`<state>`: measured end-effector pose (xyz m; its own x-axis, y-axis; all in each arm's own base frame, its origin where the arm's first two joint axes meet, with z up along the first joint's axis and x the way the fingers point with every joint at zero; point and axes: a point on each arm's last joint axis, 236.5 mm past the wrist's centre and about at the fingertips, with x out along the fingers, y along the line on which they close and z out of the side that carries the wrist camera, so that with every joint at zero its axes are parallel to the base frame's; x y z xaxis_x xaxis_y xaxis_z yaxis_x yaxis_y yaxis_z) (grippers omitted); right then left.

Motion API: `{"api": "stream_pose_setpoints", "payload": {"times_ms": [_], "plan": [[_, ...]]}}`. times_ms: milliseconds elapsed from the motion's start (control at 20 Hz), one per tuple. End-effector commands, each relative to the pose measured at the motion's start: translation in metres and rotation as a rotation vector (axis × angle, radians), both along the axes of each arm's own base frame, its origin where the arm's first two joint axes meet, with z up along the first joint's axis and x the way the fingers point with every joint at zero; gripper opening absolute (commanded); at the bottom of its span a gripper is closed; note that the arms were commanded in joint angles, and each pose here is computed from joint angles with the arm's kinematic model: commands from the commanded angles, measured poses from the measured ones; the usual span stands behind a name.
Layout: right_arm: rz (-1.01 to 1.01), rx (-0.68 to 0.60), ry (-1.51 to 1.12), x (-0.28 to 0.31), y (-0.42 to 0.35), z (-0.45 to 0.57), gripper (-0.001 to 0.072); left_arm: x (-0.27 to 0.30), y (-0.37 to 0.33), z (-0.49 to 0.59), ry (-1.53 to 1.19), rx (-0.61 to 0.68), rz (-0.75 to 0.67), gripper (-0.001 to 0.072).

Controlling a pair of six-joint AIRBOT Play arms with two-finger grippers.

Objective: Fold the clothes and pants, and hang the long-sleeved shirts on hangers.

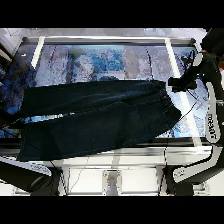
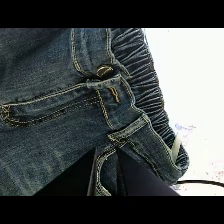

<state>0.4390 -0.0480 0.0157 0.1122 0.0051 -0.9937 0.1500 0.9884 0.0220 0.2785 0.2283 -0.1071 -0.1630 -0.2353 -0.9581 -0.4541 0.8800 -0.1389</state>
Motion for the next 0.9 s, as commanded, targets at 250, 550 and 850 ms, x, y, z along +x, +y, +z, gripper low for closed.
{"api": "stream_pose_setpoints", "payload": {"times_ms": [250, 550, 850], "plan": [[-0.011, -0.026, -0.023, 0.005, -0.007, 0.001, 0.0154, 0.071, 0.057, 0.04, -0.341, 0.3, 0.002, 0.002], [-0.018, -0.111, 0.074, -0.019, -0.028, -0.002, 0.0335, 0.095, 0.079, 0.102, -0.514, 0.468, 0.008, 0.0086], [-0.014, -0.098, 0.141, -0.1, -0.024, -0.026, 0.0335, 0.032, 0.077, 0.117, -0.352, 0.431, 0.026, 0.0506]]}}
